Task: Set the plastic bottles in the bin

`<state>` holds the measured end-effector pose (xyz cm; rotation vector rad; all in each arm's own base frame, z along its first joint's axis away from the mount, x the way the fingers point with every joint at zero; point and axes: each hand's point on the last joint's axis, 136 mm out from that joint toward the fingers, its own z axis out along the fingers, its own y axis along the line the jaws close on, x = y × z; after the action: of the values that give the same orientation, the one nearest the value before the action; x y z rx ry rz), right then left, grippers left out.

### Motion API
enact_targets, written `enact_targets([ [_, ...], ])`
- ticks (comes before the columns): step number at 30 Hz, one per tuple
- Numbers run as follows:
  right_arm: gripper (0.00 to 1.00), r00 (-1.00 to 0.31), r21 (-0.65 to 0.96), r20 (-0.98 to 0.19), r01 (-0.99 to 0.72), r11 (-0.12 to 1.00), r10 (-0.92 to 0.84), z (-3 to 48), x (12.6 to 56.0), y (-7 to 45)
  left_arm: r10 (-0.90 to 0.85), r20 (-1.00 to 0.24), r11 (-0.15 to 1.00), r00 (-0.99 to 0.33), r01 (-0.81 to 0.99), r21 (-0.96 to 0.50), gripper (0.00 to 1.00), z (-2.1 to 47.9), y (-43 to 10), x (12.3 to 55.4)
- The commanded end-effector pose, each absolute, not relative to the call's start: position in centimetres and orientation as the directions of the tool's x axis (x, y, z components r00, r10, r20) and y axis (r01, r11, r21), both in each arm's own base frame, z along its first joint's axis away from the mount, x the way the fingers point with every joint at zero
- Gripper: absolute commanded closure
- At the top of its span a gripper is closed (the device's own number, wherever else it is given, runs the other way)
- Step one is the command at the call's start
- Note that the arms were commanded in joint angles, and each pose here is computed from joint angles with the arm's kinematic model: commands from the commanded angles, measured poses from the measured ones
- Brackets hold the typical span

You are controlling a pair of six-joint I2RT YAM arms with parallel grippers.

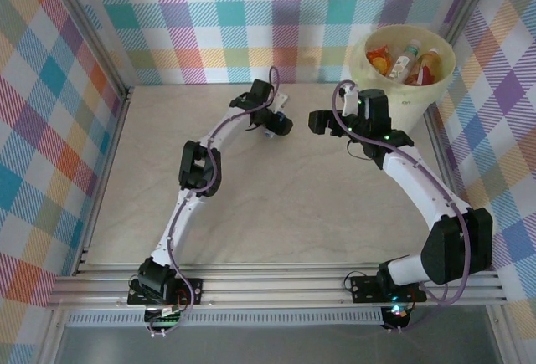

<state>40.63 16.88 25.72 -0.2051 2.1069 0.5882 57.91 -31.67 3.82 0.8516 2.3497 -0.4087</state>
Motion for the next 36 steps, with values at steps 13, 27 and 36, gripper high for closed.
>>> enact_targets([
  [13,0.00,-0.559,0.354,-0.820,-0.318,0.880,0.127,26.7,40.4,16.2,0.409,-0.652,0.813,-0.638,0.580,-0.058,0.48,6.6,-32.2,55.2],
  [27,0.00,-0.560,0.583,-0.761,-0.368,0.724,0.327,30.1,38.3,18.2,0.099,-0.793,0.703,-0.601,0.607,-0.372,0.49,18.2,-31.6,43.3],
  [36,0.00,-0.607,0.612,-0.760,-0.547,0.571,0.233,34.5,35.6,21.4,-0.061,-0.822,0.486,-0.566,0.702,-0.520,0.49,27.5,-31.6,36.0],
])
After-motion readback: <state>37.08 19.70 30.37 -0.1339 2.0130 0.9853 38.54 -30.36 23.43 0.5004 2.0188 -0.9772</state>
